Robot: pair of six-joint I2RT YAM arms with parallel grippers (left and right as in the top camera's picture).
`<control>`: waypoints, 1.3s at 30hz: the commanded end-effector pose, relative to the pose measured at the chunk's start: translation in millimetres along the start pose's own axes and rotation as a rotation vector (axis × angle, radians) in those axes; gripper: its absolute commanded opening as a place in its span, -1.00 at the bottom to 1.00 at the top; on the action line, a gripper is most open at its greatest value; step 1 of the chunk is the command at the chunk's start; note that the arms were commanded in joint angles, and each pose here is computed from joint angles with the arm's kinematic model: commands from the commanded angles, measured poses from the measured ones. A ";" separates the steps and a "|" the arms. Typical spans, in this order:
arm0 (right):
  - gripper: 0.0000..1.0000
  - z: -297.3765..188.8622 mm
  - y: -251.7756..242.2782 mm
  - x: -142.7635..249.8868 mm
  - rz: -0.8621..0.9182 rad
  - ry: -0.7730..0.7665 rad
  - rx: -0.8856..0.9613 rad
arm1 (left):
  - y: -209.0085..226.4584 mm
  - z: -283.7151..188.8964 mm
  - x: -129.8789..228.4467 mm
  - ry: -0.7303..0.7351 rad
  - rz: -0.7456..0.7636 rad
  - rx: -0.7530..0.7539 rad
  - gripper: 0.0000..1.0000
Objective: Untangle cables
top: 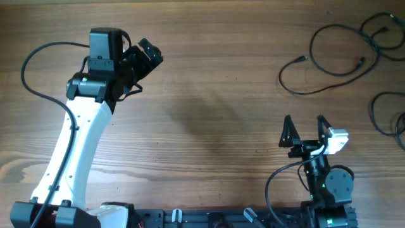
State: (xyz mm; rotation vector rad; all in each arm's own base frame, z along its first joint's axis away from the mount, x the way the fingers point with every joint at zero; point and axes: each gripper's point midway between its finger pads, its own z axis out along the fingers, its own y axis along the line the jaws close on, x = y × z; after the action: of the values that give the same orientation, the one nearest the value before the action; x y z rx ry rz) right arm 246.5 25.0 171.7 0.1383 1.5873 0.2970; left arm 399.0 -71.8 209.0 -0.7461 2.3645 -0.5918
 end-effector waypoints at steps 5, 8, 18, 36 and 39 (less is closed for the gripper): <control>0.99 -0.4 5.0 -0.7 0.018 -0.002 -0.026 | -2.3 1.8 1.9 0.010 0.005 0.006 1.00; 0.99 -0.4 5.0 -0.7 0.018 -0.002 -0.026 | -2.3 1.8 1.9 0.010 0.005 0.006 1.00; 1.00 -0.4 5.0 -0.7 0.018 -0.002 -0.026 | -1.0 1.8 3.1 0.015 0.006 0.001 1.00; 1.00 -0.4 5.0 -0.7 0.018 -0.002 -0.026 | 48.6 -69.6 8.7 -0.352 0.154 0.073 1.00; 1.00 -0.4 5.0 -0.7 0.018 -0.002 -0.026 | 64.9 -81.2 17.5 -0.464 0.157 0.147 1.00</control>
State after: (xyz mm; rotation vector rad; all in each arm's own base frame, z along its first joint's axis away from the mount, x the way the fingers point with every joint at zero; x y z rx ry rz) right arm 246.3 26.8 171.7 0.1386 1.5886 0.3137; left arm 331.3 -27.5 241.8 -0.6013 1.9773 -0.4979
